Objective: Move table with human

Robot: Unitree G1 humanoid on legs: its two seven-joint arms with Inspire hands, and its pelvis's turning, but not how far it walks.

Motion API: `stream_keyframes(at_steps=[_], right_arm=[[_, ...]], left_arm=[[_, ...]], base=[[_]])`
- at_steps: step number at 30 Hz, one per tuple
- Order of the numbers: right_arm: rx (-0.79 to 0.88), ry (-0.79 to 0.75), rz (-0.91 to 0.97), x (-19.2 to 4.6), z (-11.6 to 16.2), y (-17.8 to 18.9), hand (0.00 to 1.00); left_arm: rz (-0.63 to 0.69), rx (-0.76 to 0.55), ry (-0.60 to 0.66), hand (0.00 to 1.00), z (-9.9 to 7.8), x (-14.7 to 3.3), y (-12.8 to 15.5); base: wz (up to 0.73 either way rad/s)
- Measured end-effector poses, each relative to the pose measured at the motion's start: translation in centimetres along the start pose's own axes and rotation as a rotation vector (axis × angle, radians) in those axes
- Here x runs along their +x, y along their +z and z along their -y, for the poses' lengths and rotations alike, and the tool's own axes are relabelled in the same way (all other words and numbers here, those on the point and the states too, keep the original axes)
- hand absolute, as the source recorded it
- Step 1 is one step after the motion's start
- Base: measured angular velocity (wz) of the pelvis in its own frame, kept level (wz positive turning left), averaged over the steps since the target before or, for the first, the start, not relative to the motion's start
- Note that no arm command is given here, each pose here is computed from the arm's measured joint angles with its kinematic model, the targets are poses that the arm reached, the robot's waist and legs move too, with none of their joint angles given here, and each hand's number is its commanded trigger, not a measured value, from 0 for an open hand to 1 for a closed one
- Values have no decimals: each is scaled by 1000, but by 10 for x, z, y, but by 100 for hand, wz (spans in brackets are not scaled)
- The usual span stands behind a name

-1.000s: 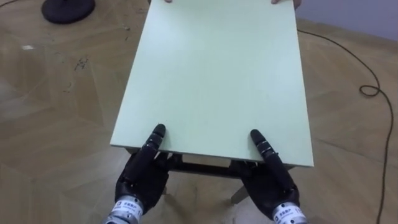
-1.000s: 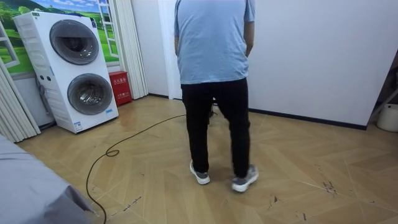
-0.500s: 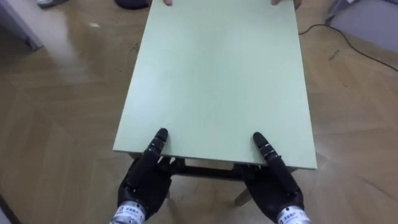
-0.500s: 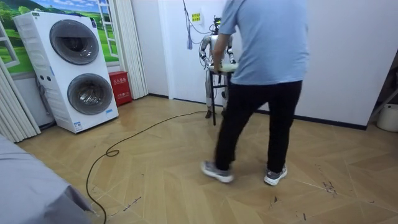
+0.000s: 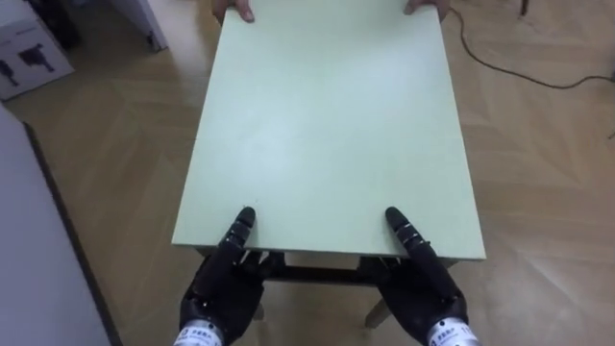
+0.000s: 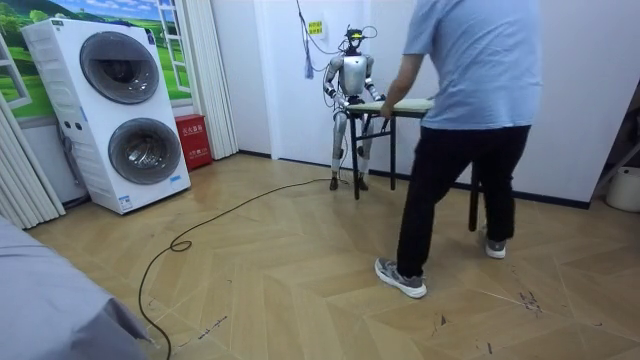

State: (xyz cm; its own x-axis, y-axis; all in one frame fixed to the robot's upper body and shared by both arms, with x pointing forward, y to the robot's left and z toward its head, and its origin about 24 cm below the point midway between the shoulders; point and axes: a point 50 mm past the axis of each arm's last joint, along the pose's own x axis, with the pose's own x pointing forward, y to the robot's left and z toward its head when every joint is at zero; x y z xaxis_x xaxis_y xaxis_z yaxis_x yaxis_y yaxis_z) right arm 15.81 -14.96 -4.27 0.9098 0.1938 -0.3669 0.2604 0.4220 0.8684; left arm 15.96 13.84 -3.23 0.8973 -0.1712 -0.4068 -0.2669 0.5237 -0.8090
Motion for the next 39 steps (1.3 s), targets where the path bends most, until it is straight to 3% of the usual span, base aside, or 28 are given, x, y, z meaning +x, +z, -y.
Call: stream_keyframes(at_steps=[6, 28, 39], right_arm=[[12, 20, 14, 3, -5, -1, 100], [3, 55, 9, 10, -14, -3, 100], [-34, 38, 30, 6, -14, 7, 100]], left_arm=[[11, 18, -14, 100, 3, 3, 3], [60, 33, -23, 100, 7, 4, 14], [11, 17, -14, 100, 8, 8, 9]], base=[[104], [33], [53]])
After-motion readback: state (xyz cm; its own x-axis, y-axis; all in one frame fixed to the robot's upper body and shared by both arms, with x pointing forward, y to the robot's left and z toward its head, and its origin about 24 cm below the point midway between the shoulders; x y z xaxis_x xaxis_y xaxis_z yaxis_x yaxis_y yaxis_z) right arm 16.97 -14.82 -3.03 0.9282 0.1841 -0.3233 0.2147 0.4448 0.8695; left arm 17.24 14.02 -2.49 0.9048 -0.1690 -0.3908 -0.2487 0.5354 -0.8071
